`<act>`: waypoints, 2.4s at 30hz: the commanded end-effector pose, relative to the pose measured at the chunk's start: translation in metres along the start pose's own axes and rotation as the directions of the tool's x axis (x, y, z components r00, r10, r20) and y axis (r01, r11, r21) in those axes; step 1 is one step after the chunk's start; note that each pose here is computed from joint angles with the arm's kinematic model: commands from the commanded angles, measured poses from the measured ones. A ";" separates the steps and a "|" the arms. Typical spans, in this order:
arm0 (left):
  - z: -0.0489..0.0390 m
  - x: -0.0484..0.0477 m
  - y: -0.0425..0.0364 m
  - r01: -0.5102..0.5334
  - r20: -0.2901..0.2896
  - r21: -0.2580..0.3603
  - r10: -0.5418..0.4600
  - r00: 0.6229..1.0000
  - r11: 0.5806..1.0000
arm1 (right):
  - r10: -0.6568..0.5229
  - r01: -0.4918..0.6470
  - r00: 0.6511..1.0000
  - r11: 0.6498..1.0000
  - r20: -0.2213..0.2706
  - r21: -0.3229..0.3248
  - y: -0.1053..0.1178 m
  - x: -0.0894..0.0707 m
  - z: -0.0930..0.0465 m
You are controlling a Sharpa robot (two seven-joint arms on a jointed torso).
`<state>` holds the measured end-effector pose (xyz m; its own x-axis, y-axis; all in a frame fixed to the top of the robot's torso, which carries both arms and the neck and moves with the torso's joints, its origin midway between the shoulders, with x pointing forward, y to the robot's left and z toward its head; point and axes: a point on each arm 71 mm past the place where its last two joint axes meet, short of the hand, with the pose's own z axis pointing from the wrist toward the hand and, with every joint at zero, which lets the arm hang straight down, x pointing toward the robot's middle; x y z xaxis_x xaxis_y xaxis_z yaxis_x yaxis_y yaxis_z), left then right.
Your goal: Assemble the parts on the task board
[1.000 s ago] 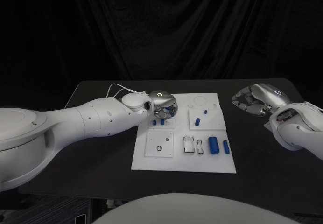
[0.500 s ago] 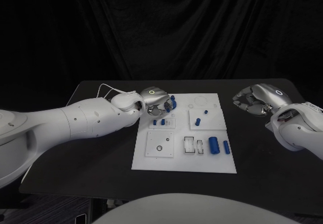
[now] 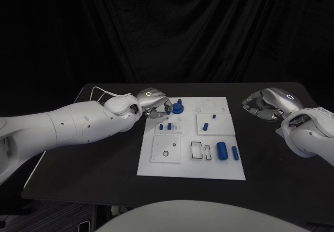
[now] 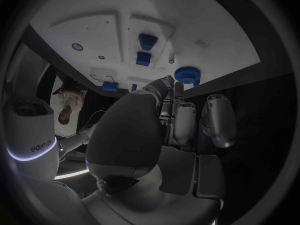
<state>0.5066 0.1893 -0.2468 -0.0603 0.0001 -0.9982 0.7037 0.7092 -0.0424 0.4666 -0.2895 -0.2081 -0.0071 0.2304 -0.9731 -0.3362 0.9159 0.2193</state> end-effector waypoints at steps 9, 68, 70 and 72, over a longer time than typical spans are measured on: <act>-0.0005 0.0065 0.0020 0.009 -0.067 -0.016 -0.010 0.998 1.000 | -0.001 0.001 1.000 1.000 -0.006 0.002 -0.001 0.003 -0.002; 0.0144 0.0209 -0.0054 0.014 -0.101 -0.023 -0.016 0.995 1.000 | 0.000 0.000 1.000 1.000 -0.015 -0.001 0.001 0.004 -0.001; 0.0149 0.0210 -0.0058 0.014 -0.100 -0.023 -0.016 0.995 1.000 | 0.000 0.000 1.000 1.000 -0.015 0.000 0.001 0.004 -0.001; 0.0153 0.0212 -0.0058 0.014 -0.099 -0.023 -0.016 0.995 1.000 | 0.000 0.000 1.000 1.000 -0.016 0.000 0.001 0.004 -0.001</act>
<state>0.5129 0.1764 -0.2675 -0.1400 0.0608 -0.9883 0.6823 0.7293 -0.0517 0.4658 -0.2875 -0.2111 -0.0187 0.2286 -0.9733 -0.3384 0.9146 0.2213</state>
